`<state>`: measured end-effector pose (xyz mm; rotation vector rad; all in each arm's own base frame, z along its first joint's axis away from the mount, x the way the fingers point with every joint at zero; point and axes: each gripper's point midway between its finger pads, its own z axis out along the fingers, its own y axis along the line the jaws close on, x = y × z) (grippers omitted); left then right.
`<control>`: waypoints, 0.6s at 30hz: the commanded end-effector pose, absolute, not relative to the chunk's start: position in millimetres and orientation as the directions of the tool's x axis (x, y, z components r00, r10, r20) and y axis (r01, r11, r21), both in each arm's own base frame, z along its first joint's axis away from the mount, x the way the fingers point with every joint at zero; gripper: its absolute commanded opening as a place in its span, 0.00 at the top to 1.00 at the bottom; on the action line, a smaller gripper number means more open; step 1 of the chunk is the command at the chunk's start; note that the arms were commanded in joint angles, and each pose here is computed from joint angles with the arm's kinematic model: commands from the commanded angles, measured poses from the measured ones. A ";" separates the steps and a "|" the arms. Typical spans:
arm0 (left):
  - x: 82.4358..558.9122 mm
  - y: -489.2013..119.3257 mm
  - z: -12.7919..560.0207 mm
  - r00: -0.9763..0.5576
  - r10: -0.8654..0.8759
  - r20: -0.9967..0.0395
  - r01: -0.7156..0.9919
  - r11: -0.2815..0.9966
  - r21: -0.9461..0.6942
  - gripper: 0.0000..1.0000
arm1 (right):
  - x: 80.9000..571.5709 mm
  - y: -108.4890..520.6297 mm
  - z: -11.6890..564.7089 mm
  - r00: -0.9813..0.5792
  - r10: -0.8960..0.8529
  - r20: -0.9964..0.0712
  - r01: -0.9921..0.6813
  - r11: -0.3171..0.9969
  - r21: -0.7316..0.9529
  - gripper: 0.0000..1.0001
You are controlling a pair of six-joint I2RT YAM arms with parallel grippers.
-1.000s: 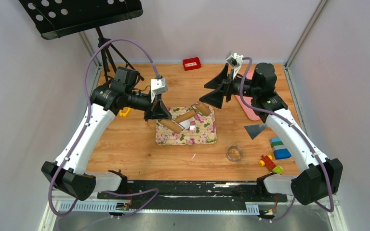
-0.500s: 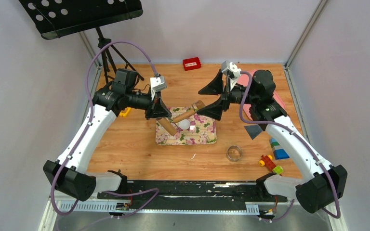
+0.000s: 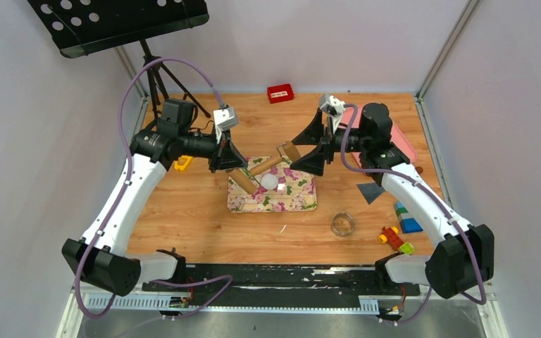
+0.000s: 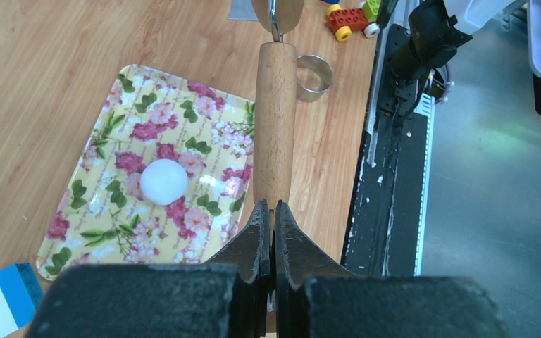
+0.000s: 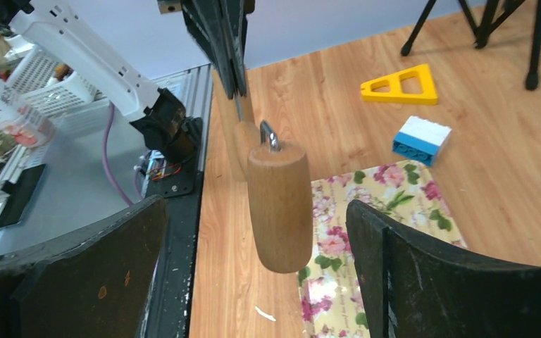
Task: Roll out the dumpling wrappers from the dough
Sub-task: Pick up the rolling pin from the center of the board.
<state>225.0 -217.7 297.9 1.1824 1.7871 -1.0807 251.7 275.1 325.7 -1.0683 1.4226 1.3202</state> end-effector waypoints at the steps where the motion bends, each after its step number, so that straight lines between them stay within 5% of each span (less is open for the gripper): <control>1: 221.7 -219.2 336.2 -0.225 0.265 -0.938 0.967 0.181 -0.181 1.00 | 242.0 277.7 319.3 -0.219 -0.007 -0.976 -0.975 -0.034 0.219 0.00; 18: 225.5 -212.6 341.2 -0.239 0.215 -0.947 0.962 0.181 -0.202 1.00 | 238.5 321.5 336.1 -0.332 0.167 -0.928 -0.939 -0.150 0.309 0.08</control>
